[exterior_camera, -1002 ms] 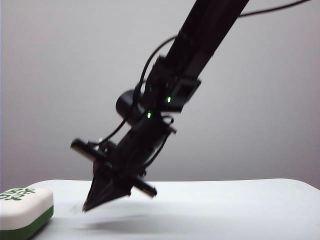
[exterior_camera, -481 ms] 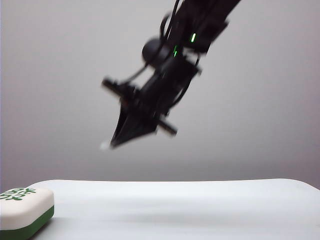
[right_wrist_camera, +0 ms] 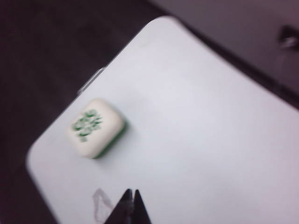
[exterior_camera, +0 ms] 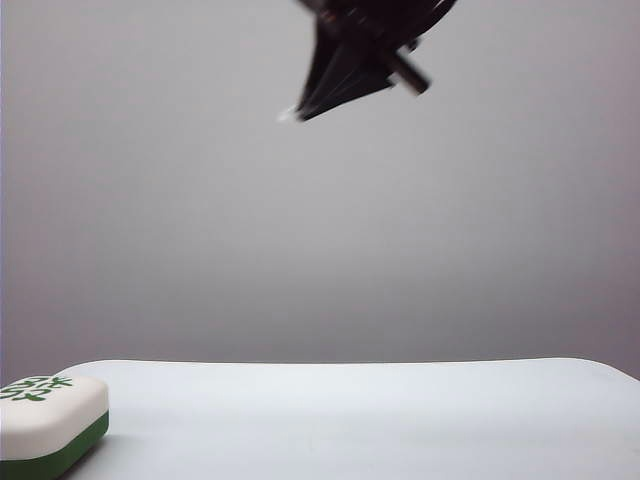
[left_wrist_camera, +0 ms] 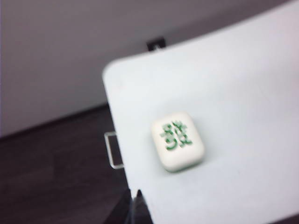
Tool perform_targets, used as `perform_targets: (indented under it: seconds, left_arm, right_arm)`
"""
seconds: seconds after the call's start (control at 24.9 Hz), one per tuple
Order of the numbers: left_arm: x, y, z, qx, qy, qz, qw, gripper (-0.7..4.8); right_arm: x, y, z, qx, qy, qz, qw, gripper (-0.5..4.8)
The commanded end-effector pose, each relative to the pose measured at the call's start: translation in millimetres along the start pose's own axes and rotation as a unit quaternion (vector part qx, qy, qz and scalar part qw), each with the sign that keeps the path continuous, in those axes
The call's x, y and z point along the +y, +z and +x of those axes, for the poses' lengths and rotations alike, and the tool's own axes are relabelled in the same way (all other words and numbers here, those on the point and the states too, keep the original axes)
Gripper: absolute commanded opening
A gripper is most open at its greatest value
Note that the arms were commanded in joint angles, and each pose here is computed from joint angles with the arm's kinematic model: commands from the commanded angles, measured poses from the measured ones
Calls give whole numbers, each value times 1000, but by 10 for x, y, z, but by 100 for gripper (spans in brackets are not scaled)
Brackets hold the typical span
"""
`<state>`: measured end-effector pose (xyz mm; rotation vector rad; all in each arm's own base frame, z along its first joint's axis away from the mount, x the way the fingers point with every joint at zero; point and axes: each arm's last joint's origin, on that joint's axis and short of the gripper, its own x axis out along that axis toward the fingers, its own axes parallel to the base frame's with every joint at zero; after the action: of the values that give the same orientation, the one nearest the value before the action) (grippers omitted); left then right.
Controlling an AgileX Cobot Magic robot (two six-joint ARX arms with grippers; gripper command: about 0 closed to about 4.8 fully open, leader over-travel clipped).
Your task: Move the foam mahjong from the right side of the table to the left side of the table.
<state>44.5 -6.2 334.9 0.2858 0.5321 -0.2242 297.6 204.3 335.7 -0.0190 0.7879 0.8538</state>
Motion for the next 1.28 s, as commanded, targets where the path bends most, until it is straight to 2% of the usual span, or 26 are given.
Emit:
perform_targets:
  seconds: [0.04, 0.2, 0.24, 0.36, 0.44, 0.48, 0.56, 0.64, 0.8, 1.04, 1.12, 1.24, 1.28]
  left_arm:
    - [5, -24, -82, -35, 34, -9, 999, -5]
    - [-3, -82, -143, -91, 67, -24, 993, -5]
    - [-11, -111, -142, -126, 76, -23, 989, -5]
    - [-26, -179, -80, -162, 87, -28, 983, -5]
    - [-43, -255, 23, -179, 83, -62, 978, -5]
    - [-50, -285, 71, -179, 83, -67, 978, -5]
    - [-67, -377, 218, -174, 84, -76, 978, -5]
    - [-76, -416, 270, -178, 82, -94, 976, -5]
    - [-87, -475, 330, -207, 88, -103, 969, -5]
    - [-113, -593, 474, -273, 100, -104, 951, -5]
    - [-122, -628, 575, -279, 94, -111, 949, -5]
    - [-132, -678, 709, -291, 91, -115, 946, -5]
    - [-138, -709, 768, -291, 91, -114, 945, -5]
  right_arm:
    - [12, -43, -264, -37, -51, -2, 998, -5]
    - [25, -124, -659, -111, -89, -9, 990, -5]
    - [33, -221, -821, -144, -115, 3, 983, -5]
    - [-7, -434, -960, -169, -163, 10, 972, -5]
    - [-87, -712, -1022, -185, -186, 19, 965, -5]
    - [-115, -803, -1034, -191, -192, 25, 962, -5]
    - [-243, -1187, -1122, -231, -228, 52, 944, -5]
    - [-295, -1353, -1189, -256, -244, 60, 934, -5]
    - [-351, -1622, -1321, -290, -271, 69, 915, -5]
    - [-386, -1959, -1434, -345, -311, 71, 882, -5]
    - [-410, -2080, -1408, -366, -319, 67, 872, -5]
    - [-433, -2279, -1310, -374, -320, 67, 868, -5]
    - [-455, -2409, -1247, -375, -330, 84, 862, -5]
